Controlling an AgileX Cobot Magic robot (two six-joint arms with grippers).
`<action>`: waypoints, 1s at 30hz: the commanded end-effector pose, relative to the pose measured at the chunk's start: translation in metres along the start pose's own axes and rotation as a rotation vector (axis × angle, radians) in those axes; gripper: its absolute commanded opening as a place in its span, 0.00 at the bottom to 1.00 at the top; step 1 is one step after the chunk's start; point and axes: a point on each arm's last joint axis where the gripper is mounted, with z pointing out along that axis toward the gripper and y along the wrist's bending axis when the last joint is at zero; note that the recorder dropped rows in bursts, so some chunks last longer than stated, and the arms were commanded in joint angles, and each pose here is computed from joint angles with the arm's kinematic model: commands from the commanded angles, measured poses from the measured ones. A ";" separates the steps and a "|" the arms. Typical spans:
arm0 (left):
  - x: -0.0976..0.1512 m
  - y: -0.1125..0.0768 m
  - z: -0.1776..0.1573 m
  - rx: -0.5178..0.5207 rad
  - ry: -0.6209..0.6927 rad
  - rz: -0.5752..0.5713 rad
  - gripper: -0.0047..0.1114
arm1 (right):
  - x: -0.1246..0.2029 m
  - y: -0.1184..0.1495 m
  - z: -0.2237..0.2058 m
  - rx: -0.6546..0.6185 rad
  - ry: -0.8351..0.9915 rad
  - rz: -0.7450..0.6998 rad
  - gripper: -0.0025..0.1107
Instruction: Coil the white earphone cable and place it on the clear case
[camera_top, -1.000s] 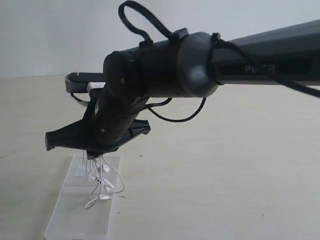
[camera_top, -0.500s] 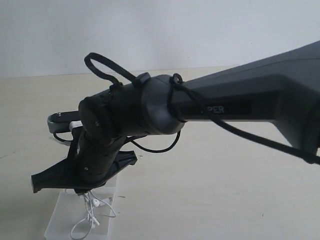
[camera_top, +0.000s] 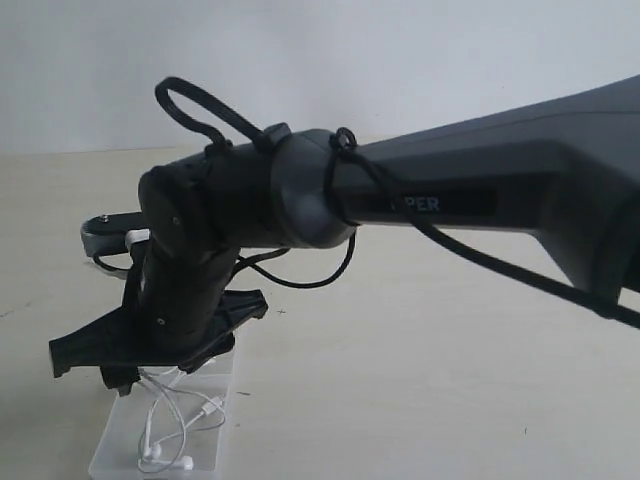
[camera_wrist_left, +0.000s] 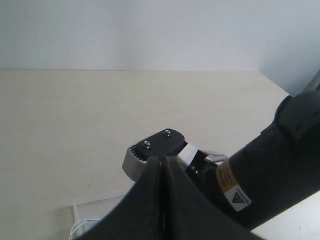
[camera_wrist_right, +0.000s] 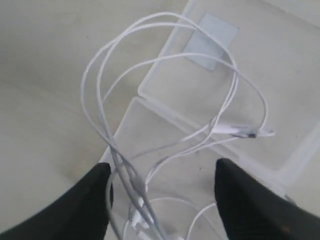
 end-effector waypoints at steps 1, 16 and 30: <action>0.000 0.000 -0.001 -0.004 -0.007 -0.005 0.04 | -0.008 0.006 -0.024 0.037 0.040 -0.049 0.55; -0.007 0.015 -0.003 -0.175 -0.073 0.107 0.04 | -0.042 -0.017 -0.125 0.496 -0.105 -0.343 0.02; -0.007 0.015 -0.003 -0.175 -0.073 0.107 0.04 | 0.051 -0.120 -0.311 0.973 -0.431 -0.286 0.02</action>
